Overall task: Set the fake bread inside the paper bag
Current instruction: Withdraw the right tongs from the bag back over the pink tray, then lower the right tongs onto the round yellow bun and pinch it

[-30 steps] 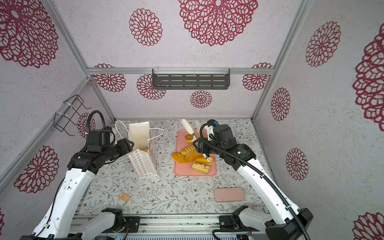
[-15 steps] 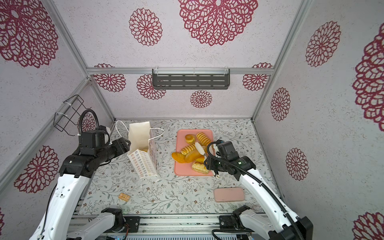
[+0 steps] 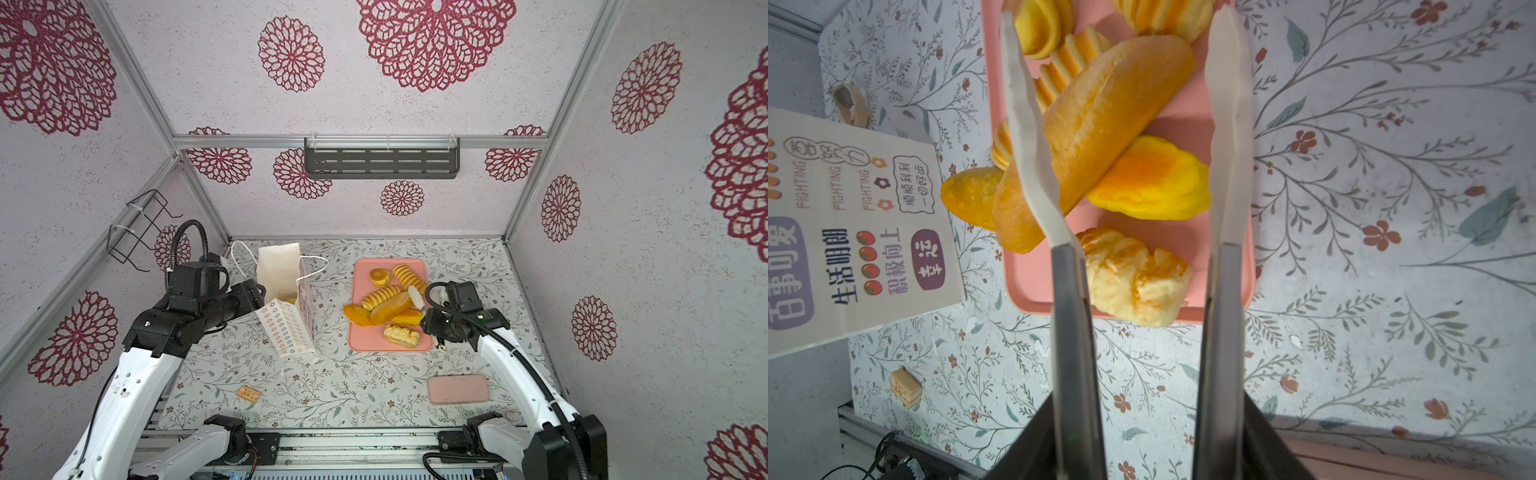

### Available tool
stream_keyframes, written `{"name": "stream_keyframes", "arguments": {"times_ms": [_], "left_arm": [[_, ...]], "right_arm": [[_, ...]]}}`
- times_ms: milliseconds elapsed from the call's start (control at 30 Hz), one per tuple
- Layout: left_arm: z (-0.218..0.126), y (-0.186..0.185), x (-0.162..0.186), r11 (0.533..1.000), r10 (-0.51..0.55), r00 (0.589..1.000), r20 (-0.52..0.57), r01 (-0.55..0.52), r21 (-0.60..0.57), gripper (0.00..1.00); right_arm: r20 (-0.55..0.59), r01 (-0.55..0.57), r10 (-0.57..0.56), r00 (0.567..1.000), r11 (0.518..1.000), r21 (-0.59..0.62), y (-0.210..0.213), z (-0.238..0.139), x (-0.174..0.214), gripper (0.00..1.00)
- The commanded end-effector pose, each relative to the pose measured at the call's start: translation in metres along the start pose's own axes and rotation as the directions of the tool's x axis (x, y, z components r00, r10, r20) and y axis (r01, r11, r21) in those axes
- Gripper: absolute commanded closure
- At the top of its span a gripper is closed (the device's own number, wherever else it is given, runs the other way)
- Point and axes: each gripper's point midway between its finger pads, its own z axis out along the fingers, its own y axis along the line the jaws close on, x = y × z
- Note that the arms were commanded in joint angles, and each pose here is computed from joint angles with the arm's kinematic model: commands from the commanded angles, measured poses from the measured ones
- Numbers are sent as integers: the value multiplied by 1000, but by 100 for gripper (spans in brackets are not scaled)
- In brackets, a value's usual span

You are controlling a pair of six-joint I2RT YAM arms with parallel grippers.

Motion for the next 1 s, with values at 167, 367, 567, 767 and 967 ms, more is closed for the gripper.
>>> {"name": "stream_keyframes", "arguments": {"times_ms": [167,367,567,767,967], "left_arm": [[3,-7,-5,999,30,1000,8,-30,20,23],[1,-7,-10,999,35,999,29,-35,19,22],[3,-7,-13,999,39,999,37,-40,16,21],[4,-7,-15,999,40,998,52,-41,25,20],[6,-8,-15,998,41,998,54,-43,41,20]], "right_arm": [[36,128,-125,991,989,-79,46,7,-65,50],[-10,169,-171,985,981,-100,71,13,-88,52],[-97,159,-173,980,977,-140,89,27,-94,57],[-164,152,-171,972,981,-119,92,36,-99,58],[-210,160,-180,961,981,-108,100,50,-106,58]]}}
